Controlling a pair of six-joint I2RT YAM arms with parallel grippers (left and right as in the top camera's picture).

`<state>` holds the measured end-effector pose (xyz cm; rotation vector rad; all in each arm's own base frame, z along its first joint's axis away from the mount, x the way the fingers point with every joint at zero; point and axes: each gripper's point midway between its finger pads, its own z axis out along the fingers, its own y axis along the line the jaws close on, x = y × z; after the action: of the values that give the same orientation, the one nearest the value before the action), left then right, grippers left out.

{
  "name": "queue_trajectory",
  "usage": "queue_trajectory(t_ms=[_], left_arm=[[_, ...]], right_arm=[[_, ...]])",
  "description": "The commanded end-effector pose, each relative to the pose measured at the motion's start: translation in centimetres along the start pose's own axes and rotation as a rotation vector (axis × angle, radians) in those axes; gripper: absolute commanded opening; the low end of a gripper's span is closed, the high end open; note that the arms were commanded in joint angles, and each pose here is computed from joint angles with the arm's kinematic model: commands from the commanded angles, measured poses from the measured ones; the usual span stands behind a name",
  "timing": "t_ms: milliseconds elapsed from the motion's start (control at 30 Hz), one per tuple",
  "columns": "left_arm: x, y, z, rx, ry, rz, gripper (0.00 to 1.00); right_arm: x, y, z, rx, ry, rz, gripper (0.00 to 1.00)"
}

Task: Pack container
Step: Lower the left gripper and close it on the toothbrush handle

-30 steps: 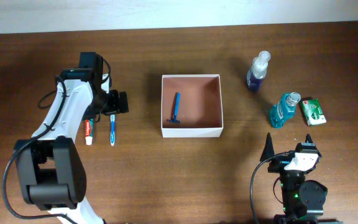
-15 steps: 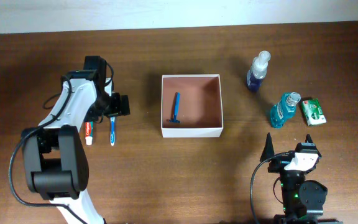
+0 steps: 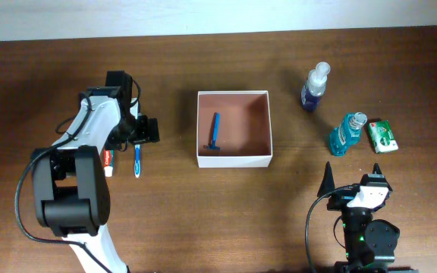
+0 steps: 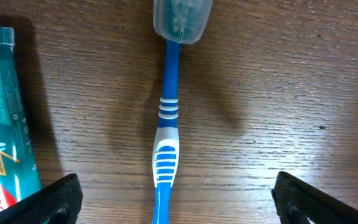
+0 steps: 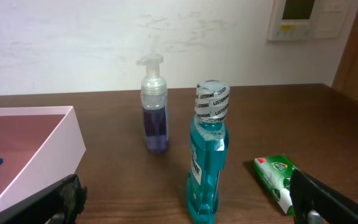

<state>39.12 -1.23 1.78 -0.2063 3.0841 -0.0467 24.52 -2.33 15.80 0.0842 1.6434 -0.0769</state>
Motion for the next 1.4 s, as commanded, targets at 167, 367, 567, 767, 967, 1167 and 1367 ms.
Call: queue_trajectory(t_ms=[167,367,567,767,967,1167,1367], left_arm=[[0.8,0.3,0.6,-0.010,0.033,-0.013,0.98],[1.6,0.5,1.1,-0.013,0.056,-0.014,0.98],[1.9,0.5,1.7,-0.013,0.056,-0.013,0.98],[1.9,0.5,1.8,-0.013,0.053,-0.013,0.98],[2.0,0.6,2.0,-0.016,0.055,-0.012,0.98],[1.8,0.6,2.1,-0.014,0.043,0.013,0.94],[2.5,0.7,2.6,-0.016,0.060,0.014,0.94]], right_arm=[[0.3,-0.3,0.0,0.015,0.006,0.002,0.98],[0.3,-0.3,0.0,0.015,0.006,0.002,0.98],[0.3,-0.3,0.0,0.015,0.006,0.002,0.98],[0.3,-0.3,0.0,0.015,0.006,0.002,0.98],[0.3,-0.3,0.0,0.015,0.006,0.002,0.98],[0.3,-0.3,0.0,0.015,0.006,0.002,0.98],[0.3,-0.3,0.0,0.015,0.006,0.002,0.98]])
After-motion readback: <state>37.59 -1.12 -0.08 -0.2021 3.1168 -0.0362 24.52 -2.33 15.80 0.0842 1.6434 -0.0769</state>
